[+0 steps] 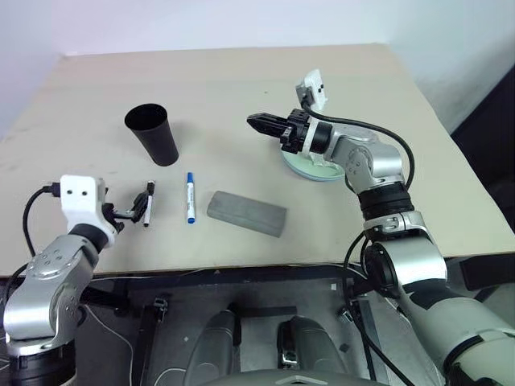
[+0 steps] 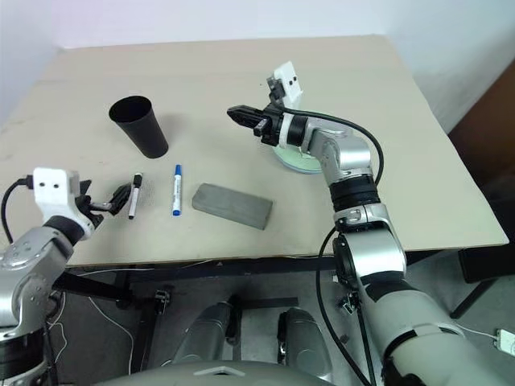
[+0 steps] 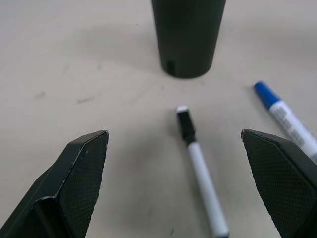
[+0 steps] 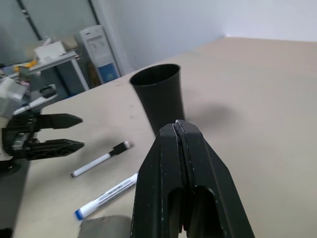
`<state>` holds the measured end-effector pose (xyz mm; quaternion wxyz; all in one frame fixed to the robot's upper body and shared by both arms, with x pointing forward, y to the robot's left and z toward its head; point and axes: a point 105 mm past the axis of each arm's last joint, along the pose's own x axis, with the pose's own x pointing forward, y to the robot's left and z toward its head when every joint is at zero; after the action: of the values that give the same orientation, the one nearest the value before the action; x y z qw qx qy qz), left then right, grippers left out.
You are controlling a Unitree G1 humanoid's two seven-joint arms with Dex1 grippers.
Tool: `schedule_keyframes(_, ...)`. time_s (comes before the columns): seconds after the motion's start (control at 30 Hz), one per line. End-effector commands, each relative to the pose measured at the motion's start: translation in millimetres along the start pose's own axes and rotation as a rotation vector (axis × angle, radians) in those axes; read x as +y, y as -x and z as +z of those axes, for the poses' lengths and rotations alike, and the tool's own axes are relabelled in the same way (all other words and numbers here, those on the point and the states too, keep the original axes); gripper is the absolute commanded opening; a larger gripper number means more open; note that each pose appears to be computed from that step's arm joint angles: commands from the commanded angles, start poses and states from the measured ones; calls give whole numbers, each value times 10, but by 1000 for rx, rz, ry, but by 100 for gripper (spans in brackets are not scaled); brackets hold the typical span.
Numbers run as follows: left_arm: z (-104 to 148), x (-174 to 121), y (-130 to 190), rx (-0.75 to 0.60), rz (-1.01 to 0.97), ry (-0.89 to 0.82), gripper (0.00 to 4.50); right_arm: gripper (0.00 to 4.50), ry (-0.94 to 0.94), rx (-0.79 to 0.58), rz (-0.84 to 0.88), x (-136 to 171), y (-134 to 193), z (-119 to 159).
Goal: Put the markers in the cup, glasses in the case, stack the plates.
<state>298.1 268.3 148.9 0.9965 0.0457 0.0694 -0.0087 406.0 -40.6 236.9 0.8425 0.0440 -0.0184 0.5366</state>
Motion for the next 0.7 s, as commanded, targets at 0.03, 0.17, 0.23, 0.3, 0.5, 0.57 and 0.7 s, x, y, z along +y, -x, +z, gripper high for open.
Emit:
schedule_keyframes(0.03, 51, -42, -18, 10, 8, -24, 450, 2, 16, -50, -19, -12, 35, 166)
schedule_keyframes(0.17, 17, -52, -62, 69, 42, -19, 450, 2, 44, -22, -34, -23, 71, 129)
schedule_keyframes(0.23, 29, -105, -107, 93, 60, 19, 450, 2, 79, 16, -21, 14, 80, 55)
schedule_keyframes(0.3, 48, -148, -144, 104, 67, 26, 450, 2, 104, 22, -16, 38, 86, 42)
schedule_keyframes(0.5, 22, -203, -241, 173, 94, 55, 450, 2, 135, 30, -54, -12, 108, 64)
schedule_keyframes(0.57, -66, -170, -239, 243, 141, 71, 450, 2, 138, 35, -64, -33, 115, 64)
schedule_keyframes(0.7, -114, -201, -232, 305, 170, 59, 450, 2, 149, 64, -85, -59, 115, 12)
